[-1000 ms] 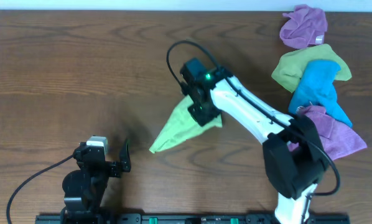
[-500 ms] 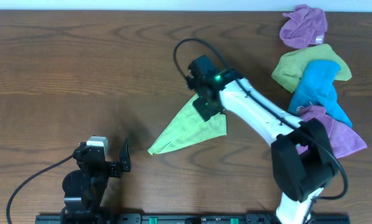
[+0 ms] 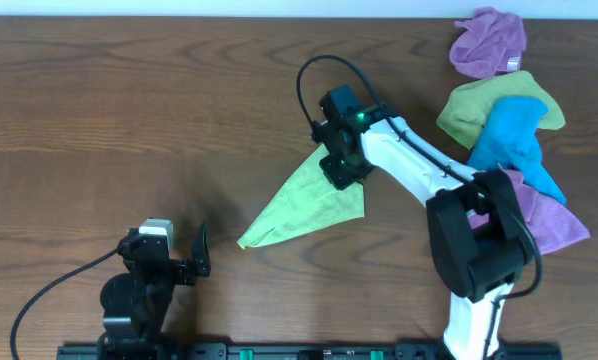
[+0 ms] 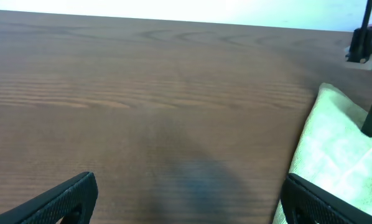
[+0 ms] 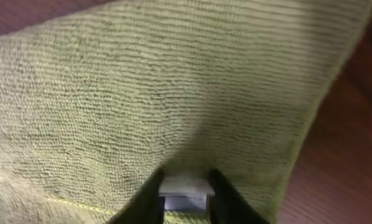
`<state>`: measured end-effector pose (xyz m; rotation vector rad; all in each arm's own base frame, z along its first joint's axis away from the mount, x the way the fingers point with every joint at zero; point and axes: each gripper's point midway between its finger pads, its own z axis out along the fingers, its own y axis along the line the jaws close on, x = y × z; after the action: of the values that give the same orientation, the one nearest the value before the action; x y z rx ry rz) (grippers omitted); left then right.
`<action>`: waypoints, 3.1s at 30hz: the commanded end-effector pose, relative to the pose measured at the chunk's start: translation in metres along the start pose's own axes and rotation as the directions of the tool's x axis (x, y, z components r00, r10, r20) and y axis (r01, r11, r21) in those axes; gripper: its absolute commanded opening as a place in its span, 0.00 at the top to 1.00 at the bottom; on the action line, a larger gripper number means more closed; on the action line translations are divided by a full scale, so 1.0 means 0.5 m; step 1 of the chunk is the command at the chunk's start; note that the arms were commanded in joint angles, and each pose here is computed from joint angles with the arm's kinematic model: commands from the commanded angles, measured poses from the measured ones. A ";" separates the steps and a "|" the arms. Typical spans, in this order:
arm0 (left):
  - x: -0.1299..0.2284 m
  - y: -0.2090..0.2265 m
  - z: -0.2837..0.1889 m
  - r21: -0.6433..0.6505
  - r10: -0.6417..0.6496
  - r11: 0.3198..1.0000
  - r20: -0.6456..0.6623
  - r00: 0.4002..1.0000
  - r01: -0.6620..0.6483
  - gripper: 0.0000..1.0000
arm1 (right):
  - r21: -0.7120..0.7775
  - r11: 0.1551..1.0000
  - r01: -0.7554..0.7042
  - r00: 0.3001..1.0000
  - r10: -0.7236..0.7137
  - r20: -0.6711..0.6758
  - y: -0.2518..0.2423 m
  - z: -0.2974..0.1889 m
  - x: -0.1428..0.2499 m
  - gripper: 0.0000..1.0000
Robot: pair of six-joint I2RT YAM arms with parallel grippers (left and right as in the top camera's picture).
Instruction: Fold the cloth
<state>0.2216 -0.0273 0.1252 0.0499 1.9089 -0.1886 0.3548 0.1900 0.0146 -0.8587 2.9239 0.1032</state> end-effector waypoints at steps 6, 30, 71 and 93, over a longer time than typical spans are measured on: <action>0.018 0.000 0.006 0.005 0.015 1.000 -0.019 1.000 -0.015 0.05 | -0.002 1.000 0.016 1.000 -0.016 0.020 0.007 0.003 -0.014 0.99; 0.018 0.000 0.006 0.005 0.015 1.000 -0.019 1.000 -0.015 0.05 | -0.150 0.962 0.228 0.880 -0.137 0.455 0.202 -0.068 -0.290 0.96; 0.018 0.000 0.006 0.005 0.015 1.000 -0.019 1.000 -0.015 0.04 | 0.086 0.983 0.162 0.982 -0.169 0.087 0.029 -0.015 -0.133 0.45; 0.018 0.000 0.006 0.005 0.015 1.000 -0.019 1.000 -0.015 0.05 | 0.021 0.998 0.061 0.998 -0.060 -0.007 0.053 -0.065 -0.082 0.99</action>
<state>0.2217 -0.0273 0.1252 0.0499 1.9085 -0.1886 0.3663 0.2231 0.0199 -1.0551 2.9278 0.0264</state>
